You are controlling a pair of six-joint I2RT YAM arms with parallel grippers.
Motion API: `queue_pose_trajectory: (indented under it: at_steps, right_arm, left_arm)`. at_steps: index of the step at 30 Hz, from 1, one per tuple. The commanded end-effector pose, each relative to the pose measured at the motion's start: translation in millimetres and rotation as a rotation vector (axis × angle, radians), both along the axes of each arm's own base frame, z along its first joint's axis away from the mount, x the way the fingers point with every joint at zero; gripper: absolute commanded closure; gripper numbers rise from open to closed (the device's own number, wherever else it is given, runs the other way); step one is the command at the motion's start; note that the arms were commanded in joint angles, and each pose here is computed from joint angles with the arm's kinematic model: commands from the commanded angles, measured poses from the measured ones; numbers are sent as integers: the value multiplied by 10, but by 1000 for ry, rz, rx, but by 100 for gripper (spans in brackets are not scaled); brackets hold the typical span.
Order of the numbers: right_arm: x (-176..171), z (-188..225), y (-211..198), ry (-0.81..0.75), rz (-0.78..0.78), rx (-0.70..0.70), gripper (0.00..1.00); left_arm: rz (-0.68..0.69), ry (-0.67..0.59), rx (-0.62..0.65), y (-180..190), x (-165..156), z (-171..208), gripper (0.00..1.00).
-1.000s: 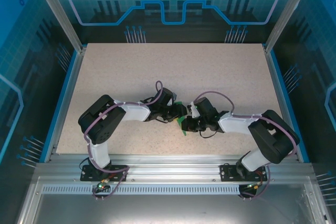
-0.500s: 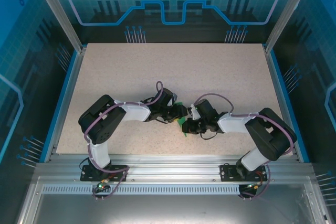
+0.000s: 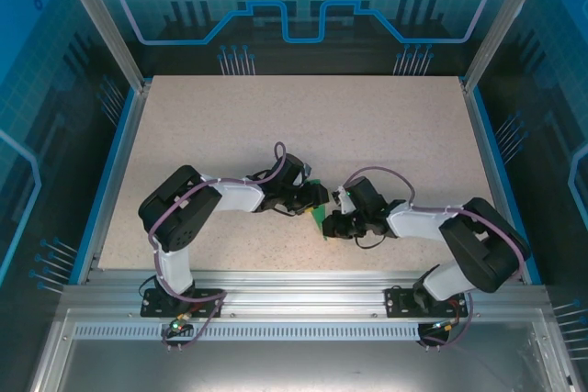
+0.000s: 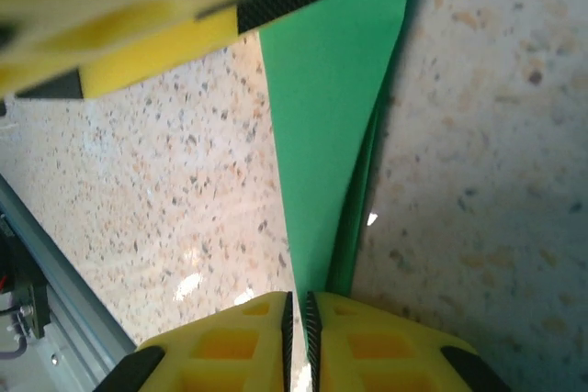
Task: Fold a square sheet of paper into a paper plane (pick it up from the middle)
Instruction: Fold the wing for the fifth time at the center of the table.
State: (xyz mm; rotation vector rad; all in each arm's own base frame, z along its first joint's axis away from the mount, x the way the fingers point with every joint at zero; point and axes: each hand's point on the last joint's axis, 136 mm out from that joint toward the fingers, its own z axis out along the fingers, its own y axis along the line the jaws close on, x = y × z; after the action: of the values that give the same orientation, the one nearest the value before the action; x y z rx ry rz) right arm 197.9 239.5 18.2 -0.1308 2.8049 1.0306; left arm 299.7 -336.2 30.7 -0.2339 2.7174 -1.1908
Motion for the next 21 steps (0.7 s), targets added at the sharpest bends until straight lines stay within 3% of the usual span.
queue_pose_trajectory:
  at_steps: [1,10,21]
  right_arm:
    - [-89,61,-117,23,4,-49,82]
    - [33,364,234,-31,75,43,82]
    - [-117,-151,46,96,41,-78,84]
  left_arm:
    - [2,20,50,79,21,-151,50]
    - [-6,18,40,54,17,-132,50]
    - [-14,22,46,63,0,-144,50]
